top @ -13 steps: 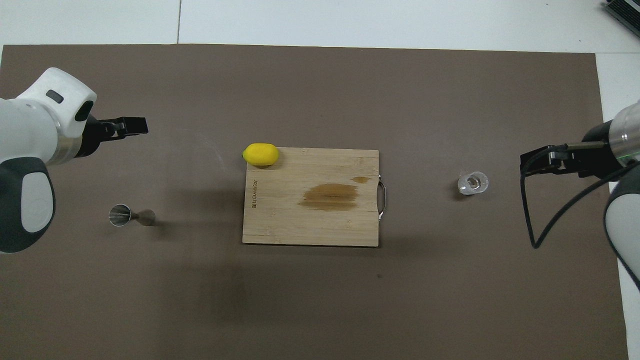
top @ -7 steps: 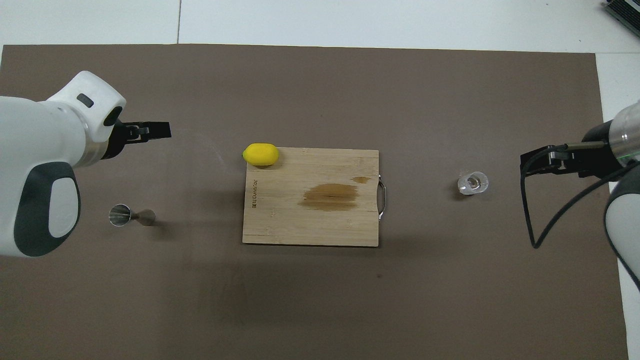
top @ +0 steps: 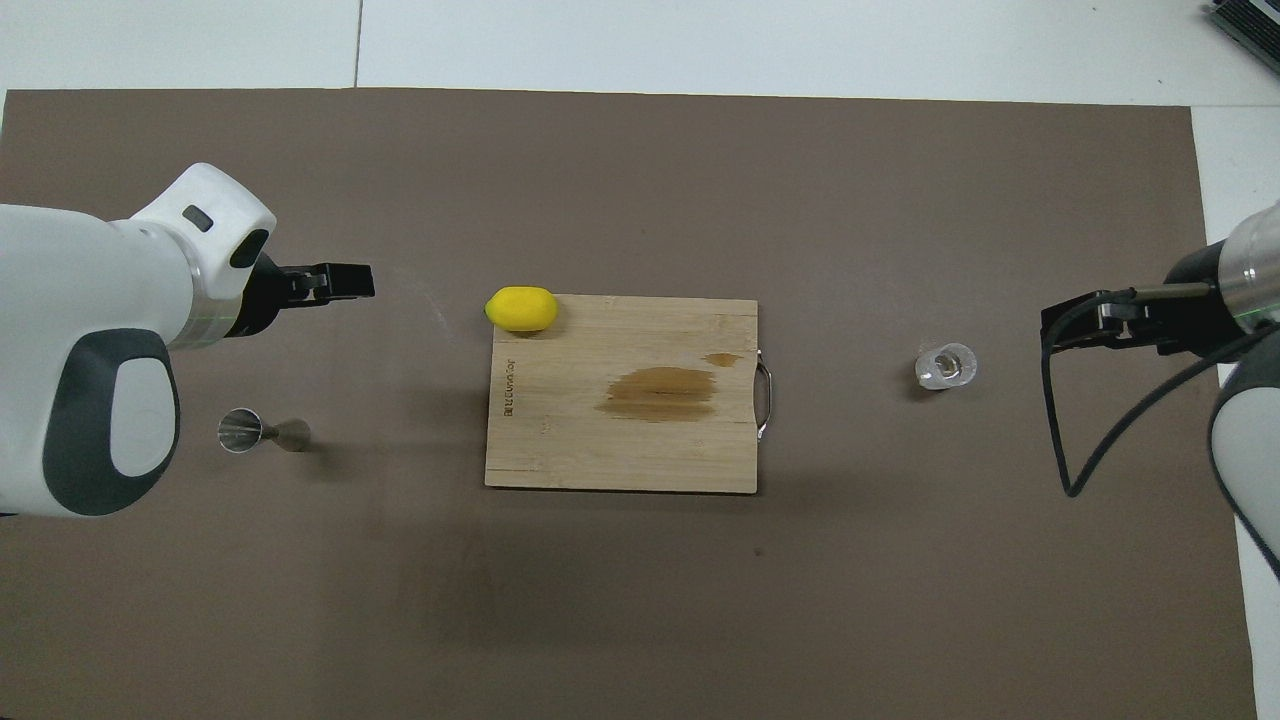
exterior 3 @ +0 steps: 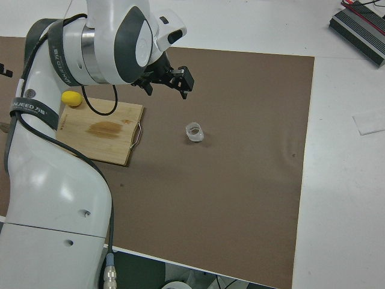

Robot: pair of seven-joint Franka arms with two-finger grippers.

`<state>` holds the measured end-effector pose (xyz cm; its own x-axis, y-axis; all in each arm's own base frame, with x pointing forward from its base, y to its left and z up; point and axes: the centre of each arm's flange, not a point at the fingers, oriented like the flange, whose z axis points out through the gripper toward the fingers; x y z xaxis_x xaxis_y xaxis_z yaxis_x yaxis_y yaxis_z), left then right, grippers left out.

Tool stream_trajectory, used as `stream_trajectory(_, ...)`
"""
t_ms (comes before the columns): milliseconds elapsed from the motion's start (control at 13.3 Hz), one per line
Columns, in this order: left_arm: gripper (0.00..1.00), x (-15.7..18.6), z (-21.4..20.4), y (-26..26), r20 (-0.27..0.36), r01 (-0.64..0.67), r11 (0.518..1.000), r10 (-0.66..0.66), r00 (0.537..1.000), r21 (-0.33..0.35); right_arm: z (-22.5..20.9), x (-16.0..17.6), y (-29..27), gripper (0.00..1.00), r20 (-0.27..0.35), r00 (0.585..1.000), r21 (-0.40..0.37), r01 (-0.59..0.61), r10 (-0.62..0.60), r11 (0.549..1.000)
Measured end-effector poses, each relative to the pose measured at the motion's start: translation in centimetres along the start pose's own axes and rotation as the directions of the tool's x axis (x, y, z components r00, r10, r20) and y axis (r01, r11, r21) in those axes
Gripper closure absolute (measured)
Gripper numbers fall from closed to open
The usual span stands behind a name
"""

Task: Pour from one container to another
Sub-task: 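Move the open left gripper toward the small metal cup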

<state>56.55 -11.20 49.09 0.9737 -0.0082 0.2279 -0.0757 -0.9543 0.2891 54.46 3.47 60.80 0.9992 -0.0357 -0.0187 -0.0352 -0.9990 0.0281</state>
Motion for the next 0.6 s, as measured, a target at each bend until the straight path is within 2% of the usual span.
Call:
stream_trajectory(225, 0.0, 0.1, -0.9, -4.0, 0.0, -0.102, 0.985, 0.103, 0.995, -0.14, 0.0, 0.0, 0.0, 0.0, 0.0, 1.0, 0.0, 0.0, 0.0, 1.0)
stream_trajectory(451, 0.0, -0.4, -2.2, -7.5, 0.025, -0.096, 0.947, 0.108, 0.994, -0.307, 0.0, 0.0, 0.0, 0.0, 0.0, 1.0, 0.0, 0.0, 0.0, 1.0)
stream_trajectory(601, 0.0, -0.5, -3.0, -8.9, -0.007, -0.182, 0.908, 0.194, 0.981, -0.378, 0.0, 0.0, 0.0, 0.0, 0.0, 1.0, 0.0, 0.0, 0.0, 1.0)
